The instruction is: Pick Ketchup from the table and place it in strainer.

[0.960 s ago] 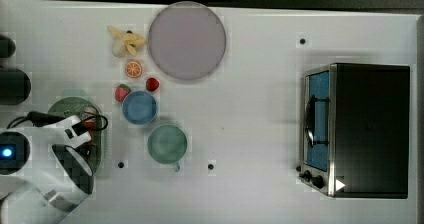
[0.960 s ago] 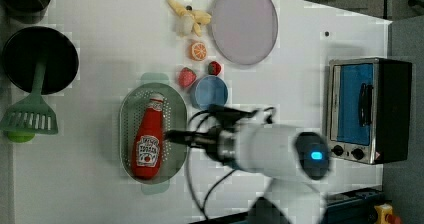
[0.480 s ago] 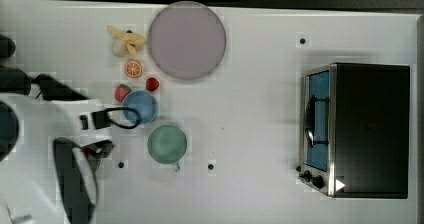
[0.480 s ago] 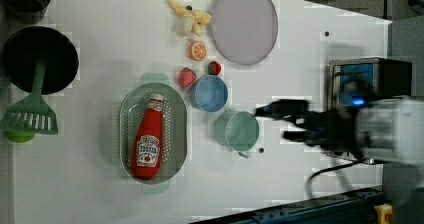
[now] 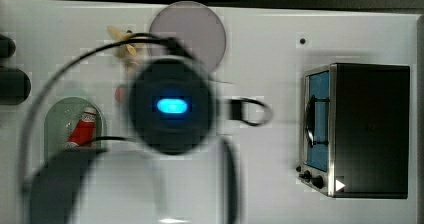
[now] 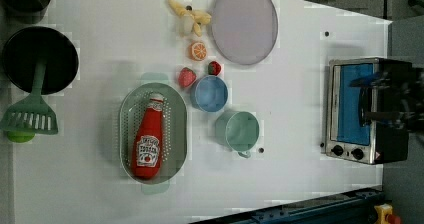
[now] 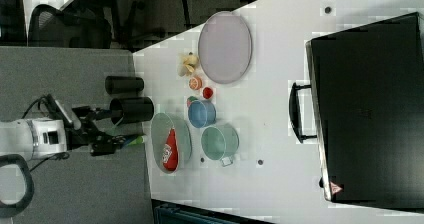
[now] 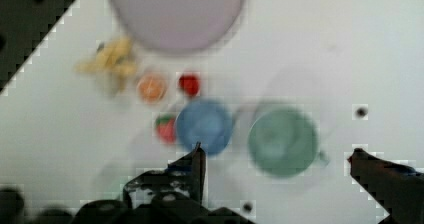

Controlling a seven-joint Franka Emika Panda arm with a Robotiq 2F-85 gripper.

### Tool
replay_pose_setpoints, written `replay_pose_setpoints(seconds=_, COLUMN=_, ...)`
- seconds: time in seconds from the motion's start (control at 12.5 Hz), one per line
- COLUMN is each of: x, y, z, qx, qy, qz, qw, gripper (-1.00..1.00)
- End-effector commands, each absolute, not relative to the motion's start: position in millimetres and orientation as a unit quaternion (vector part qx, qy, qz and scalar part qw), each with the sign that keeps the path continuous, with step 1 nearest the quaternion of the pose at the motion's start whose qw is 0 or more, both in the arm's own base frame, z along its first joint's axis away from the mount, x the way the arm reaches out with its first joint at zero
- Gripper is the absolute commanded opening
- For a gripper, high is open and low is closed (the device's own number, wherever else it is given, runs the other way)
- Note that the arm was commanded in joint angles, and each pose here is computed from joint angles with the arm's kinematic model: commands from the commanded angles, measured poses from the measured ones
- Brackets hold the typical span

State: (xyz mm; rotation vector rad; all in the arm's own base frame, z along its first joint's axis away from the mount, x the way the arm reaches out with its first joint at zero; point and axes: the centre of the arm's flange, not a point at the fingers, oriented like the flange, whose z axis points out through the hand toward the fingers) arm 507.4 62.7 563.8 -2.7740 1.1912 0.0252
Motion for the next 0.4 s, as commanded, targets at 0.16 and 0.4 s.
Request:
replay_pose_setpoints(seconds=0.16, x=503.8, y=-6.7, z=569.5, qx=-0.917, qy=0.398, qz=0.001, qw=0.004, gripper=1.0)
replay_pose_setpoints(seconds=0.4, x=509.8, y=-6.8, z=580.8, qx=-0.919, qy=0.394, qz=-0.012, qw=-0.002, gripper=1.0)
